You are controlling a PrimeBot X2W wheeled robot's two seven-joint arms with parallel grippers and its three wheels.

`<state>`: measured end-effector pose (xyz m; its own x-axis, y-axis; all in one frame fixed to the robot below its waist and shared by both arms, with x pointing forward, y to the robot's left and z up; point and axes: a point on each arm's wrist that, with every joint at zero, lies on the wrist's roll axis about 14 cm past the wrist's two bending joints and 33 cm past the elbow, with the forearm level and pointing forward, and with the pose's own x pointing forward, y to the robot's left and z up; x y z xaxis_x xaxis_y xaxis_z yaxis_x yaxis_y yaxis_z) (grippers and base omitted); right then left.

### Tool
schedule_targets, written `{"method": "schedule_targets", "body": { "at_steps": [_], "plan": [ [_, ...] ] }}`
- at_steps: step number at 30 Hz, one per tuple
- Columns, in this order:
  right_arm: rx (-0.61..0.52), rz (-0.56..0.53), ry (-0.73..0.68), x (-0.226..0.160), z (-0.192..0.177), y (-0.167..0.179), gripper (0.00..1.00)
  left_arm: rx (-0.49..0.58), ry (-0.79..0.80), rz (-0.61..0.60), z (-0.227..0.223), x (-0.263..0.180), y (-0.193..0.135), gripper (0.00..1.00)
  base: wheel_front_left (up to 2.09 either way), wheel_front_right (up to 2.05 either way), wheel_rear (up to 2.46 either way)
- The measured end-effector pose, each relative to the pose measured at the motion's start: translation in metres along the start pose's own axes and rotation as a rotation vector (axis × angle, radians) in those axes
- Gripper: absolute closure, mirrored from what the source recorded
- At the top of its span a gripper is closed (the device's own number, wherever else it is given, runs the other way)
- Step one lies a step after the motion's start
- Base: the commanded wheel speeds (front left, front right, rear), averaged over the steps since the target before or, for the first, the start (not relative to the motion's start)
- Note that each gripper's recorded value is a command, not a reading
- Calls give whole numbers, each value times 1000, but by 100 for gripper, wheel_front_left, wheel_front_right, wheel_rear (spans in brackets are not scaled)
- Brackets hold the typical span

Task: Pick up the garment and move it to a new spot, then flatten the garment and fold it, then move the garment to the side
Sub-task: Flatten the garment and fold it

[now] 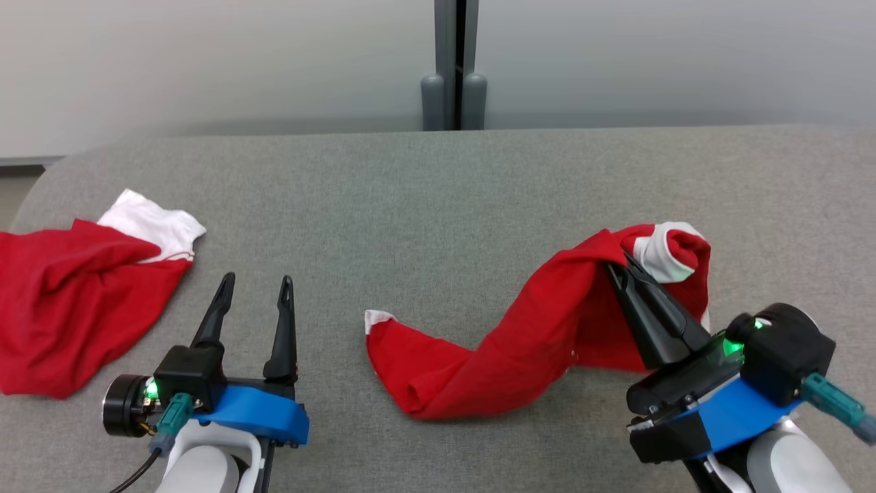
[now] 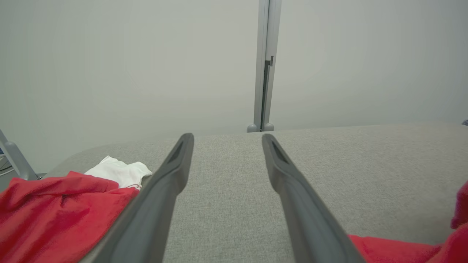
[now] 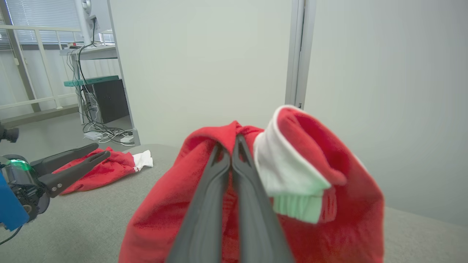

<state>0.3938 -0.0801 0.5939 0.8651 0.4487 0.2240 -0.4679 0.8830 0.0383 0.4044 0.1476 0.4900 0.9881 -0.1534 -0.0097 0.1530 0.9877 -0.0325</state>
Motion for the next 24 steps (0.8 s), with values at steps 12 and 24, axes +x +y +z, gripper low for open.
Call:
{"method": "schedule_targets", "body": {
  "at_steps": [12,24],
  "plan": [
    [78,-71,212,40,-98,-48,100,-15,37,0,-21,26,-1,0,0,0,0],
    [125,-117,262,63,-152,-62,0,-11,70,29,-35,30,8,0,0,0,0]
  ]
}}
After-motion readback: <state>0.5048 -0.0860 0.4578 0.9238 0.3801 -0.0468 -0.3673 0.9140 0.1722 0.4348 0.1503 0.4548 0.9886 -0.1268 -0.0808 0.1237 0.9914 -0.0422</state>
